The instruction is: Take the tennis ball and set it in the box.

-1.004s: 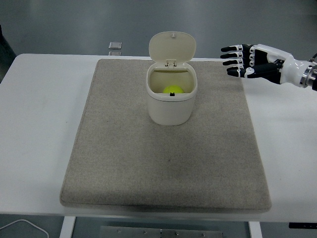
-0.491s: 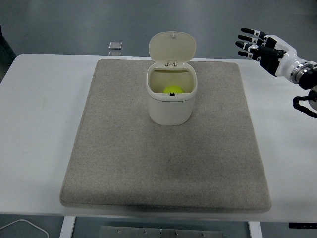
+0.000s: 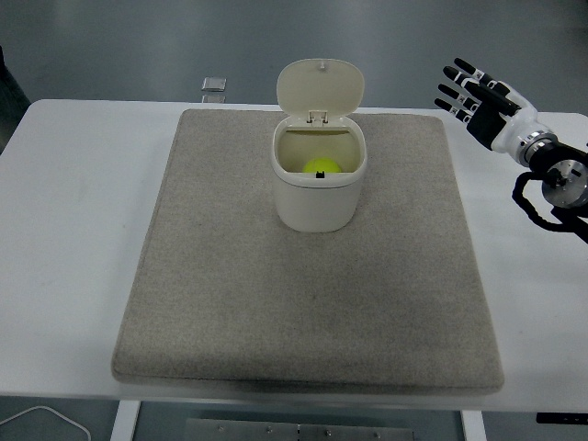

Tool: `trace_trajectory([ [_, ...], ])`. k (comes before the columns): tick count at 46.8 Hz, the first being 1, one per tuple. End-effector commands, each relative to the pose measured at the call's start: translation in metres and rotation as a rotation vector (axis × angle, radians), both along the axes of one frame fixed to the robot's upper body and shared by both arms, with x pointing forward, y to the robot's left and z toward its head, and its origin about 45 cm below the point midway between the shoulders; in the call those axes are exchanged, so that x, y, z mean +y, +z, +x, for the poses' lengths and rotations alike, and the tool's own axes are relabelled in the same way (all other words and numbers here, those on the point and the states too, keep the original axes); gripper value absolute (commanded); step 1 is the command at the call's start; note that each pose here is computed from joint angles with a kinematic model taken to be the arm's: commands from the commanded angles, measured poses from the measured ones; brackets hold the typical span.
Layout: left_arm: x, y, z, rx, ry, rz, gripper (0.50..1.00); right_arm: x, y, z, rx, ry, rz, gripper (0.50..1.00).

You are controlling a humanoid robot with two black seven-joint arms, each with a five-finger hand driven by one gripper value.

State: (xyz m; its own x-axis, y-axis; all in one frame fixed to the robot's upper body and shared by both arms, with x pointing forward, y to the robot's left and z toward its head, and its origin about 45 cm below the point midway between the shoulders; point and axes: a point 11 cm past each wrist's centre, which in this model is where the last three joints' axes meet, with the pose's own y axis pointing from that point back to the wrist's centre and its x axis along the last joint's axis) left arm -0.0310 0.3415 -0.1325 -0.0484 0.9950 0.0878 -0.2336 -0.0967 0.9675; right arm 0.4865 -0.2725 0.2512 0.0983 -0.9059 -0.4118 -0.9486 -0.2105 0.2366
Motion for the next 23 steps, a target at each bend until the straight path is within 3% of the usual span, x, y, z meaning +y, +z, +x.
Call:
trace_trajectory([
  [1,-0.0001,0.0,0.0,-0.001,0.0,-0.001,0.992,-0.0016,0.0006,0.0001,-0.001,-0.002,-0.001,0.921],
  [23,-0.0001,0.0,0.0,-0.001,0.0,-0.001,0.992,-0.005,0.0055,0.0021,-0.017,-0.016,0.006,0.921],
])
